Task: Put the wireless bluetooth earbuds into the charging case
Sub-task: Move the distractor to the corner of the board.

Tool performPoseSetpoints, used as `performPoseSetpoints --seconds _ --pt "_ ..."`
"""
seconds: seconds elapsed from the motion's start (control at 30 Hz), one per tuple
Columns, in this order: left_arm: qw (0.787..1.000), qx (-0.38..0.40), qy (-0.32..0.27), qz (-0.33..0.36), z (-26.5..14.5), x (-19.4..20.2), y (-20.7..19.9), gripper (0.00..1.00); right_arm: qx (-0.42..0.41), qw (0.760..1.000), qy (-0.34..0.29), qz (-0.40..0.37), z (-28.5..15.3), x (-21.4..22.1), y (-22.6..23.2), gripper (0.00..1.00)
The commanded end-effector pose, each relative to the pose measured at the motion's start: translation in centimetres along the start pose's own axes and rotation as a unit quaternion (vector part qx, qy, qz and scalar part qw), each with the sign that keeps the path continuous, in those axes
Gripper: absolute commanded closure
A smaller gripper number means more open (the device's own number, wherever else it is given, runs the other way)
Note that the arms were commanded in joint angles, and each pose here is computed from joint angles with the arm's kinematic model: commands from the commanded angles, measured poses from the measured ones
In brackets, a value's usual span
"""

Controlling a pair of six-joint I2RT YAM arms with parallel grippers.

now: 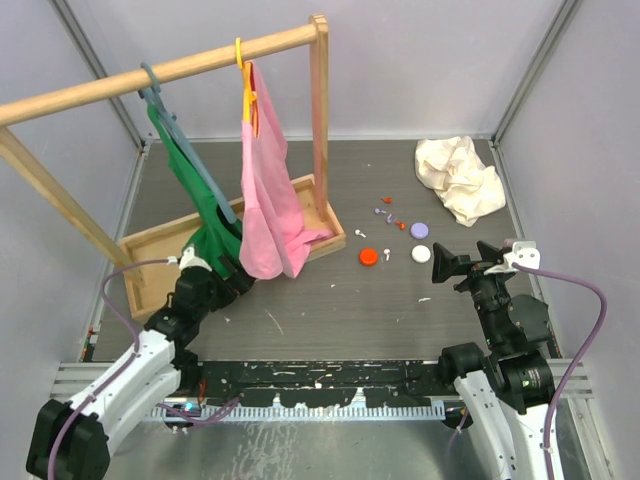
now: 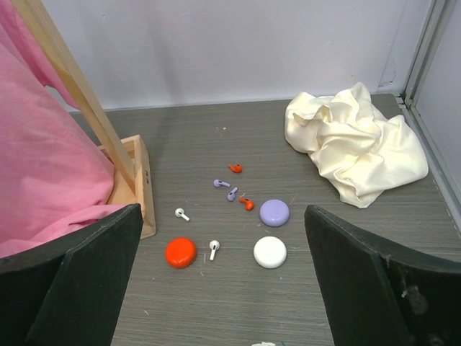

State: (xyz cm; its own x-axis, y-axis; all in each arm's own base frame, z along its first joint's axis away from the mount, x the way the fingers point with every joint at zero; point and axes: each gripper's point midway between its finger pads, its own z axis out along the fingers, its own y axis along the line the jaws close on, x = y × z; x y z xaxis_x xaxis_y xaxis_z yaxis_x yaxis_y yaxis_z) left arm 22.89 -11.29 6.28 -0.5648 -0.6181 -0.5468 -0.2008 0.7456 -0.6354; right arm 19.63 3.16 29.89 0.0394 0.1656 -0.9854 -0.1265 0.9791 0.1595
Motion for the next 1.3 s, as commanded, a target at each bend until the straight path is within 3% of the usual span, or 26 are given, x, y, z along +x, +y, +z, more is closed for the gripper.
performPoseSetpoints --seconds 0.0,0.23,0.63,0.87,1.27 --pt "0.989 0.057 -0.135 0.011 0.9 -6.1 -3.4 0.02 -0.007 1.0 -0.028 0.002 0.2 -1.4 0.3 0.0" --pt "0.979 0.054 -0.195 0.017 2.4 -8.6 -3.9 0.02 -0.01 1.0 -0.022 0.001 0.4 -1.1 0.4 0.0" --pt "0.97 0.049 -0.235 0.049 6.6 -11.8 -6.2 0.02 -0.009 1.0 -0.016 -0.001 0.5 -0.9 0.4 0.0" --pt "0.962 0.021 -0.262 0.076 9.5 -13.1 -5.7 0.02 -0.008 1.0 -0.014 -0.002 0.6 -0.8 0.3 0.0" --pt "0.959 0.035 -0.276 0.055 13.1 -16.4 -5.4 0.02 -0.006 1.0 -0.009 -0.003 0.8 -0.7 0.3 0.0"
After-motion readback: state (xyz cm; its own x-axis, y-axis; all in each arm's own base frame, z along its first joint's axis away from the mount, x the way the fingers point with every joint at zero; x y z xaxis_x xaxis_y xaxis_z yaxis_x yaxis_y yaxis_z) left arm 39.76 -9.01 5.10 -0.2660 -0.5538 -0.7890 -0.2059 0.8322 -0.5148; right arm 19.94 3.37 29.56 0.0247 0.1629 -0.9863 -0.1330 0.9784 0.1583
